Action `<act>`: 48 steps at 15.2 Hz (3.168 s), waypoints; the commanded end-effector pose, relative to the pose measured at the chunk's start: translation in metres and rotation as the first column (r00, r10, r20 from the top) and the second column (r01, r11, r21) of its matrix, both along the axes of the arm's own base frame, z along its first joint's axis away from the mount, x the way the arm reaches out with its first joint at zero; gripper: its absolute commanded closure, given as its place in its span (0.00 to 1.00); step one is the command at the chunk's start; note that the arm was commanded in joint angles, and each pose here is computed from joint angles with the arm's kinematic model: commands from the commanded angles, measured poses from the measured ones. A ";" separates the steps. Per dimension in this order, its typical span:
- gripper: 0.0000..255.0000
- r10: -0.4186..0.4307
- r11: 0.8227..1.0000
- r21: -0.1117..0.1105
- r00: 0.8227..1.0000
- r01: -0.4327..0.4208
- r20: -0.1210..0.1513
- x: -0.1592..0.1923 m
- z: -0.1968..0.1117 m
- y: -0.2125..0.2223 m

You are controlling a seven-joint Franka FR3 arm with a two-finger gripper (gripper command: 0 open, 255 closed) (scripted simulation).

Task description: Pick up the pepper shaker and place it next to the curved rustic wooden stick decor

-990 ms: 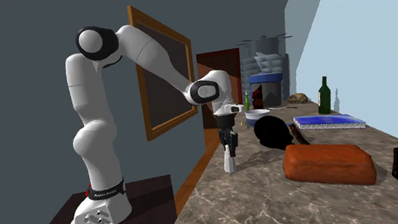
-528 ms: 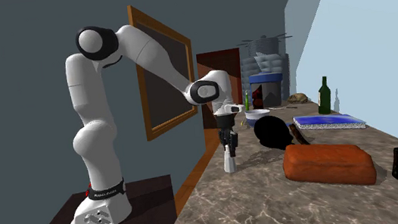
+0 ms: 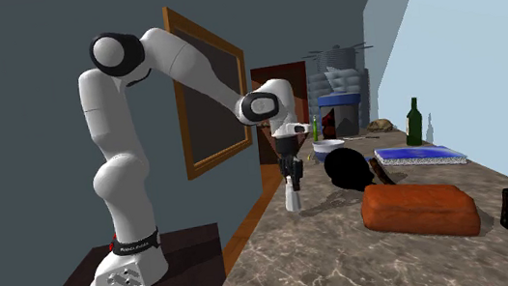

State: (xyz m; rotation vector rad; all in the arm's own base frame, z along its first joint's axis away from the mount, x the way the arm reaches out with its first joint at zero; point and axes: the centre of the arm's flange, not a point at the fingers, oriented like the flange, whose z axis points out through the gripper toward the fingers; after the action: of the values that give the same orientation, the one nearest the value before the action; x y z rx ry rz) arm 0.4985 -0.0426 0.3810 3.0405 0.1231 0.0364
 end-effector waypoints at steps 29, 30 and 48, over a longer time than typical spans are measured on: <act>1.00 0.000 1.000 0.000 1.000 0.000 0.000 0.010 0.148 0.008; 1.00 0.000 1.000 0.000 1.000 0.000 0.000 0.021 0.149 0.016; 1.00 0.000 1.000 0.000 1.000 0.000 0.000 0.172 0.129 0.122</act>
State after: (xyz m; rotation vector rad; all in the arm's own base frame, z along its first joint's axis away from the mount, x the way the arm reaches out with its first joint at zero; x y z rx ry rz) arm 0.6701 0.0786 0.5153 3.0405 0.1236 0.0347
